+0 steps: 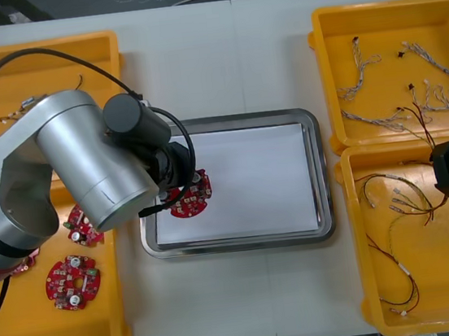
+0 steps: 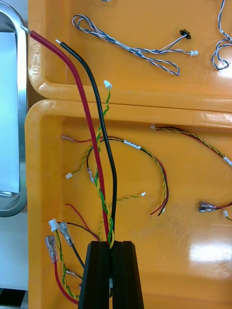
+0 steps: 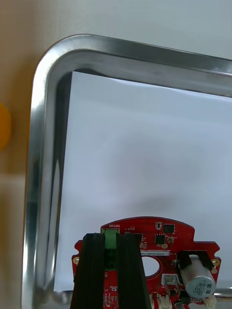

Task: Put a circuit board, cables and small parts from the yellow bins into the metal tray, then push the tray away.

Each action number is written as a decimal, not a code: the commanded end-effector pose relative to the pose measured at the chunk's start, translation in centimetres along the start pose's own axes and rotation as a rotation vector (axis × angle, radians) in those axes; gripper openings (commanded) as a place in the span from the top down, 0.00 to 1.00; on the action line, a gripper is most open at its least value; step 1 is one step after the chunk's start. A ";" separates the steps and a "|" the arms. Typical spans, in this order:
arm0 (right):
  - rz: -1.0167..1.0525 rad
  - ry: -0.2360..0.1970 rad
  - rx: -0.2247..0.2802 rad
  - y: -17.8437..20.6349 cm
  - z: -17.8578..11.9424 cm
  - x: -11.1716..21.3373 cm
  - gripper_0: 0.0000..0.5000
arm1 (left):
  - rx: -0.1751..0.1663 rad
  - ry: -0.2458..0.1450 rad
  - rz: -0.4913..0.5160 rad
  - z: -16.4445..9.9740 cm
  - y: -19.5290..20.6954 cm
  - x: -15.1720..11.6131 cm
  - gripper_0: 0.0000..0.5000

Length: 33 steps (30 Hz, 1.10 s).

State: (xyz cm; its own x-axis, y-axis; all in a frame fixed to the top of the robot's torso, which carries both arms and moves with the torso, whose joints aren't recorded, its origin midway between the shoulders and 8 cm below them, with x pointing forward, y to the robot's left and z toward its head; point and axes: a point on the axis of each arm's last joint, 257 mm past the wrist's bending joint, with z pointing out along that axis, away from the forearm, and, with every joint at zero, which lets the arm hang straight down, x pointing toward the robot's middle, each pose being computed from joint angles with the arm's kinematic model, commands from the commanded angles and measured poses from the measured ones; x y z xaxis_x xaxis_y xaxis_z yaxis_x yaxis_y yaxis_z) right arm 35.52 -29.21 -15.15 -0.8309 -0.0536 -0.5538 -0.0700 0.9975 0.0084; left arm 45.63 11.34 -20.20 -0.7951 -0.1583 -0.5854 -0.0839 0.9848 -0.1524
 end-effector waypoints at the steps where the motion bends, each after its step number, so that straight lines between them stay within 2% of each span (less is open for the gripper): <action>1: -0.069 -0.003 0.020 -0.3 -0.4 -0.8 1.00 | 0.021 -0.040 0.067 0.5 -2.9 -0.5 1.00; 8: -0.065 -0.007 0.027 -0.5 -0.4 -0.9 1.00 | -0.025 -0.030 0.084 1.9 -2.1 0.2 1.00; 20: -0.063 -0.010 0.034 -0.6 -0.3 -1.0 1.00 | -0.070 0.006 0.092 3.4 -0.7 1.0 1.00; 26: -0.063 -0.010 0.034 -0.6 -0.3 -1.0 1.00 | -0.071 0.016 0.089 3.7 -0.6 1.1 1.00; 33: -0.064 -0.009 0.032 -0.5 -0.3 -0.9 1.00 | -0.053 0.027 0.090 3.8 -1.0 1.5 1.00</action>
State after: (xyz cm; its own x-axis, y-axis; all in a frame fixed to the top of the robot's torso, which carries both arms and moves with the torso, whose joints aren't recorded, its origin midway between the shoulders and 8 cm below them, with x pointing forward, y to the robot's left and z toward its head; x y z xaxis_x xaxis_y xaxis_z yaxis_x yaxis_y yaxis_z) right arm 35.79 -29.44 -15.15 -0.8333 -0.0511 -0.5505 -0.0650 0.9979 0.0057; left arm 46.58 12.50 -25.20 -0.8175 -0.1629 -0.5524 -0.1530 0.9861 -0.0643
